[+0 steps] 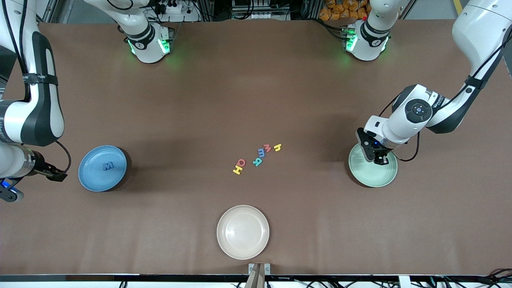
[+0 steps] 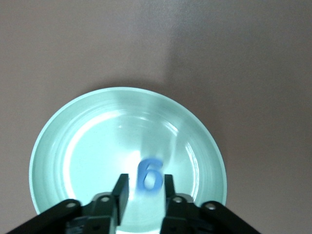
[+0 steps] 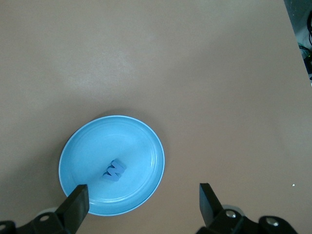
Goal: Sort uppercase to blue plate, lowercase to green plate
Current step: 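Carry the blue 6 onto the green plate and open the left gripper, then grasp the yellow H with the right gripper while the left gripper withdraws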
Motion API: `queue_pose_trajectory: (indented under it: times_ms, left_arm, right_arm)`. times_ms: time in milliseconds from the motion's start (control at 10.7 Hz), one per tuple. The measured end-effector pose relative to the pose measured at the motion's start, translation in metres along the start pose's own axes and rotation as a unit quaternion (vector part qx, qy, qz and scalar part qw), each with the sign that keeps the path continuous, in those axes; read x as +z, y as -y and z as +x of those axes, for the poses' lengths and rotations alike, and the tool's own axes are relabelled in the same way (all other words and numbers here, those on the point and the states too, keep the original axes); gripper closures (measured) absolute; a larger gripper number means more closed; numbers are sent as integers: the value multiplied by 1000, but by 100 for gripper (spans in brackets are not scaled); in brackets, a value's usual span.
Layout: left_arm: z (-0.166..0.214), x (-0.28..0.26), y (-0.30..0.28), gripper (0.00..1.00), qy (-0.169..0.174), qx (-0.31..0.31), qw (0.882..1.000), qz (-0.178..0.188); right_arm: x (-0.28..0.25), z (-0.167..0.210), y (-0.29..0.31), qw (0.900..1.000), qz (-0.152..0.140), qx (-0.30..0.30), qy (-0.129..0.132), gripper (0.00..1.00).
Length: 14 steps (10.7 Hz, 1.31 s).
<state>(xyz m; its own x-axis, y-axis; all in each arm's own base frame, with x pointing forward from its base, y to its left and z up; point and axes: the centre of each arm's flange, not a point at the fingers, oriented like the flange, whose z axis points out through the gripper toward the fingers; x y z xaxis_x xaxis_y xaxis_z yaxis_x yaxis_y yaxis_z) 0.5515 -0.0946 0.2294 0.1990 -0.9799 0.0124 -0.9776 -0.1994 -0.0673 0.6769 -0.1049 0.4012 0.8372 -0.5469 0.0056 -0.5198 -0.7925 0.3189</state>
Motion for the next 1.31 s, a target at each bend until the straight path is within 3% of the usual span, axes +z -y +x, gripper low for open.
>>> queue_pose_trajectory:
  times_ms: [187,281,562,936,1310]
  left_arm:
    - [-1,0,1,33,-1,-2,1000,0]
    - [-2,-1,3,30,-1,-4,1000,2]
    - [13,-18,1,32,19,-68,998,-4]
    - [74,-92,-20,33,70,-194,978,-17]
    - [90,-100,-27,38,52,-217,974,-33]
  right_arm:
    - [-1,2,0,1000,4,1,-7,0]
    - [-2,3,1,1000,7,1,-12,0]
    - [-5,5,2,1000,14,1,-23,0]
    - [-7,-2,16,999,53,5,-2,0]
    - [-15,-21,55,993,114,15,22,0]
